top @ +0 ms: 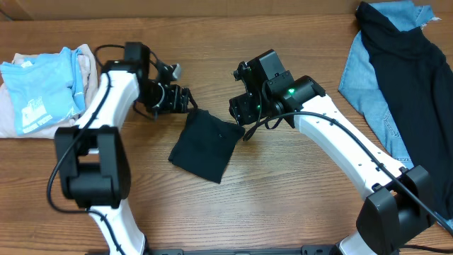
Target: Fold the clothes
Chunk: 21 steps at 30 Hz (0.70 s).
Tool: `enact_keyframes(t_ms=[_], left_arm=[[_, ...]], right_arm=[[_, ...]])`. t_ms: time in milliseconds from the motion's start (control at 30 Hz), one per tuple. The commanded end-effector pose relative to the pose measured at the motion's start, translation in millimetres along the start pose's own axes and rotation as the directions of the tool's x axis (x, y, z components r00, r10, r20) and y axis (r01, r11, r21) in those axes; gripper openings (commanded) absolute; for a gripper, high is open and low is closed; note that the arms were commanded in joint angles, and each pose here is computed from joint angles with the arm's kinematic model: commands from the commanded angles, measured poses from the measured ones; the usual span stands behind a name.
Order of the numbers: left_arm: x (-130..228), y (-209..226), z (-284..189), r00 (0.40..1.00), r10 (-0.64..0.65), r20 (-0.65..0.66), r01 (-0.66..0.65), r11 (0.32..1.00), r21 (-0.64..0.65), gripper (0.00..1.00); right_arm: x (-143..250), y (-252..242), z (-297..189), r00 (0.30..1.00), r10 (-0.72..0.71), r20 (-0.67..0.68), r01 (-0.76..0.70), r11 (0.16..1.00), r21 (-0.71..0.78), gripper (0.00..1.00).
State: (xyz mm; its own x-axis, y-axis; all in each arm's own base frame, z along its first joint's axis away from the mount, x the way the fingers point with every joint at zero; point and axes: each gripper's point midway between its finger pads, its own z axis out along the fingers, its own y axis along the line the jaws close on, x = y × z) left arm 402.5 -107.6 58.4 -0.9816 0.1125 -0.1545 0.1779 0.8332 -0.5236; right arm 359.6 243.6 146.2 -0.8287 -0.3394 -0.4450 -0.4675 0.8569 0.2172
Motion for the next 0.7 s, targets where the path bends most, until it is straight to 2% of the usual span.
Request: enact_keyframes(t_ms=[0,133,200,333,400,500,667], left_arm=[[15,3,36,0.996,0.015,-0.091,-0.011,0.999,0.037,0.78],[25,11,60,0.989,0.003,-0.15,0.001,1.0,0.025,0.78],[30,13,67,0.985,-0.001,-0.172,0.005,1.0,0.019,0.71],[34,10,74,0.981,0.006,-0.192,0.0,1.0,0.028,0.31],[35,9,74,0.981,0.011,-0.195,-0.005,1.0,0.028,0.07],[36,11,71,0.98,0.004,-0.2,-0.001,1.0,0.016,0.04],[19,33,35,0.99,-0.062,-0.127,0.046,0.991,-0.128,0.04]], right_arm=[[-9,-1,-9,0.999,-0.008,0.034,0.007,1.0,0.012,0.7],[-7,-6,-9,1.0,-0.005,0.027,0.004,0.999,0.043,0.7],[-5,-9,-10,1.0,-0.004,0.02,0.003,0.998,0.059,0.71],[-4,-12,-10,1.0,-0.003,0.016,0.002,0.997,0.077,0.7],[-5,-13,-10,1.0,-0.003,0.018,0.001,0.997,0.083,0.7],[-4,-14,-10,1.0,-0.002,0.015,0.001,0.996,0.085,0.7],[-2,-20,-11,1.0,0.002,0.008,-0.003,0.993,0.116,0.7]])
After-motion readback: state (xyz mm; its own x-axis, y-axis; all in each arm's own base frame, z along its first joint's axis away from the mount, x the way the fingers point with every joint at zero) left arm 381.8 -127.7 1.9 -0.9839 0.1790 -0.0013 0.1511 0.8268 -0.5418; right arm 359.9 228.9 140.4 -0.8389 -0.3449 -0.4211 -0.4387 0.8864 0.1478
